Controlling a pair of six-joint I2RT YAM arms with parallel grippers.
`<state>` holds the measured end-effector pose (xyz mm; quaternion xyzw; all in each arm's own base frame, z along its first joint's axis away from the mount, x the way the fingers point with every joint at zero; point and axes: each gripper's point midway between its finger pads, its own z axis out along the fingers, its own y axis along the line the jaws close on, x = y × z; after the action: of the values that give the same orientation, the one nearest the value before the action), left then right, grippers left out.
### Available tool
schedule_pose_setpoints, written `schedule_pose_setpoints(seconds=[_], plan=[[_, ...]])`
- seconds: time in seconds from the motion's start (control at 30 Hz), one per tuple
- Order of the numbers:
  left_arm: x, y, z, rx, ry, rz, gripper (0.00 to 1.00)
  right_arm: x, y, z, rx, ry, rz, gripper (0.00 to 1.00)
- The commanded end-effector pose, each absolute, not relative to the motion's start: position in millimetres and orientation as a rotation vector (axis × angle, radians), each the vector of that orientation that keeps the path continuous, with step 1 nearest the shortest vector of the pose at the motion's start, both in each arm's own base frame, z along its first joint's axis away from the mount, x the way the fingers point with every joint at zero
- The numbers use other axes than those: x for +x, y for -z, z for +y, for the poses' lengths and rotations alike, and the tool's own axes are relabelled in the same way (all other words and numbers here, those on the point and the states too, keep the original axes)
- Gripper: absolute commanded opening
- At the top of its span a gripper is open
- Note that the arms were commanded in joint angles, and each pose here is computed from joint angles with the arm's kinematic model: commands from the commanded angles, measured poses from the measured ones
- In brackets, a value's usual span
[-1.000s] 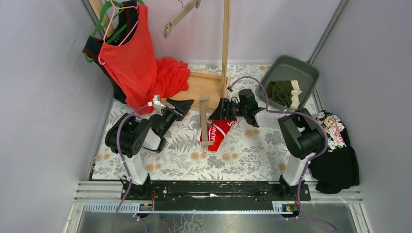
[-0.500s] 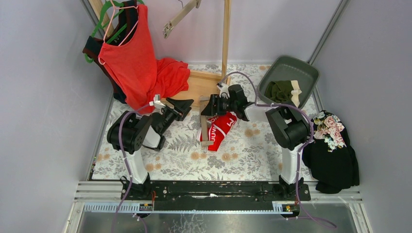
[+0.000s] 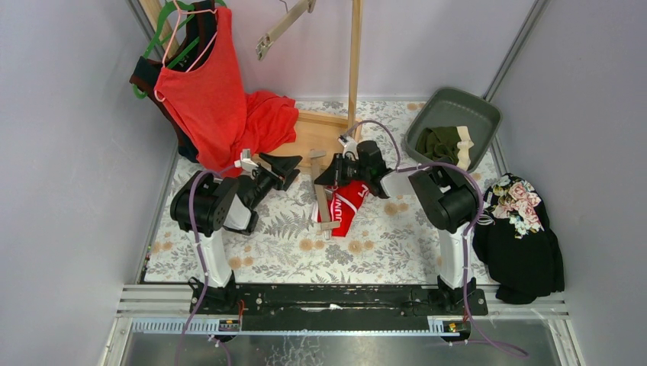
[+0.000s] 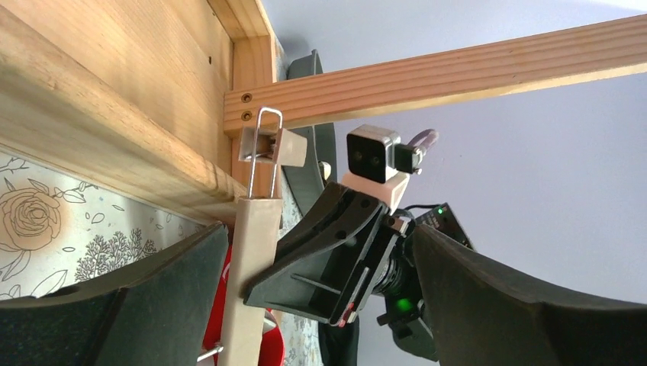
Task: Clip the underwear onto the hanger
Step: Open the clamp at the hanger.
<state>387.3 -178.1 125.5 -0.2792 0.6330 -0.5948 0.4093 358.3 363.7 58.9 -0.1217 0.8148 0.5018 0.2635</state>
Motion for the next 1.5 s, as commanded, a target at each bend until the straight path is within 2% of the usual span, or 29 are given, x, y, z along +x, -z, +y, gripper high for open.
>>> schedule_pose_setpoints(seconds=[0.0,0.23,0.47,0.7,0.9,1.2,1.47], plan=[[389.1,-152.0,-178.4,-0.638,1.556,1.510,0.89,357.0,-94.3,370.6,-0.314,-1.477,1.989,0.03],[387.0,-167.8,-178.1,-0.599,1.561,1.479,0.89,333.5,-129.3,374.0,-0.178,-1.788,1.875,0.00],[393.3,-176.9,-185.2,-0.560,1.607,1.470,0.86,325.6,-157.9,364.2,0.039,-1.915,1.801,0.00],[401.3,-186.6,-195.8,-0.468,1.643,1.469,0.80,307.5,-168.7,373.4,0.062,-1.943,1.812,0.00],[398.5,-177.0,-201.2,-0.431,1.654,1.511,0.79,296.3,-174.2,378.1,0.024,-1.959,1.809,0.00],[396.3,-175.8,-203.5,-0.423,1.666,1.521,0.78,292.7,-170.0,381.7,0.017,-1.950,1.831,0.00],[394.2,-180.7,-207.6,-0.391,1.687,1.522,0.71,294.6,-164.0,387.3,0.023,-1.960,1.834,0.00]])
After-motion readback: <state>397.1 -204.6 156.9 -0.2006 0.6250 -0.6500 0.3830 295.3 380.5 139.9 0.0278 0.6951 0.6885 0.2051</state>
